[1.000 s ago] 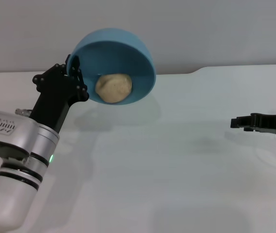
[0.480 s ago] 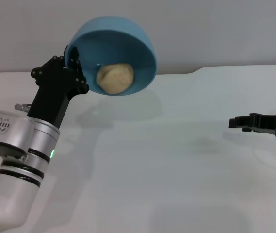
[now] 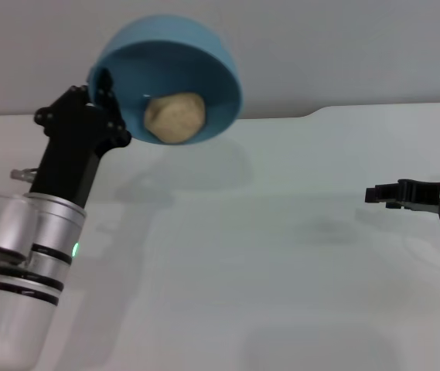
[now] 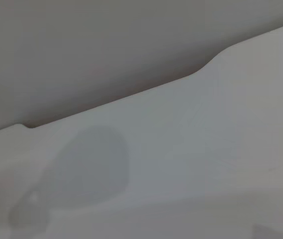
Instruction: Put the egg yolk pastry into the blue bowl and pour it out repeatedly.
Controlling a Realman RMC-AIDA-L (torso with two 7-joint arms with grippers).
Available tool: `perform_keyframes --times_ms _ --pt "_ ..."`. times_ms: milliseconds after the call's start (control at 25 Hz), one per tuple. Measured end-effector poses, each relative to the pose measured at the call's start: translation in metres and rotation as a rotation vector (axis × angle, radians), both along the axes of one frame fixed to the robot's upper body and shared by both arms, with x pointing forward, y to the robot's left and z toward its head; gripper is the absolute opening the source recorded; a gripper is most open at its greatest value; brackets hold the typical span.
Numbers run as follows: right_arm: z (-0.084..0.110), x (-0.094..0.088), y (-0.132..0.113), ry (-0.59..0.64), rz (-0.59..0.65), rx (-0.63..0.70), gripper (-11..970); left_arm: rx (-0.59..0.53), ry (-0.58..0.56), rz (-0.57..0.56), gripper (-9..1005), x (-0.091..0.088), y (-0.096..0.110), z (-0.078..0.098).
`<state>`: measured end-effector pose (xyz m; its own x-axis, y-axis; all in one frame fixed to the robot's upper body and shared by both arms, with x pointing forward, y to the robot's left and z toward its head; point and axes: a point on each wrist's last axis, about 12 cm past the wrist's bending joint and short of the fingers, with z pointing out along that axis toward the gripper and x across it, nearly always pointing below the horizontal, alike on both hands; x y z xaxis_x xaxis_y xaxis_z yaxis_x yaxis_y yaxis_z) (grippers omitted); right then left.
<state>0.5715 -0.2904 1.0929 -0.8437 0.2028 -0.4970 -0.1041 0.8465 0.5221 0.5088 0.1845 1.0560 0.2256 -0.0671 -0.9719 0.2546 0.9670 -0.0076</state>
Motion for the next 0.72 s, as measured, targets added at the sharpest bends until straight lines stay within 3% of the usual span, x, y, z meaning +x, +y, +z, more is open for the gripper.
perform_keyframes --times_ms 720 --pt "0.005 0.003 0.000 -0.017 -0.004 0.011 399 -0.023 -0.100 -0.042 -2 -0.011 -0.007 0.008"
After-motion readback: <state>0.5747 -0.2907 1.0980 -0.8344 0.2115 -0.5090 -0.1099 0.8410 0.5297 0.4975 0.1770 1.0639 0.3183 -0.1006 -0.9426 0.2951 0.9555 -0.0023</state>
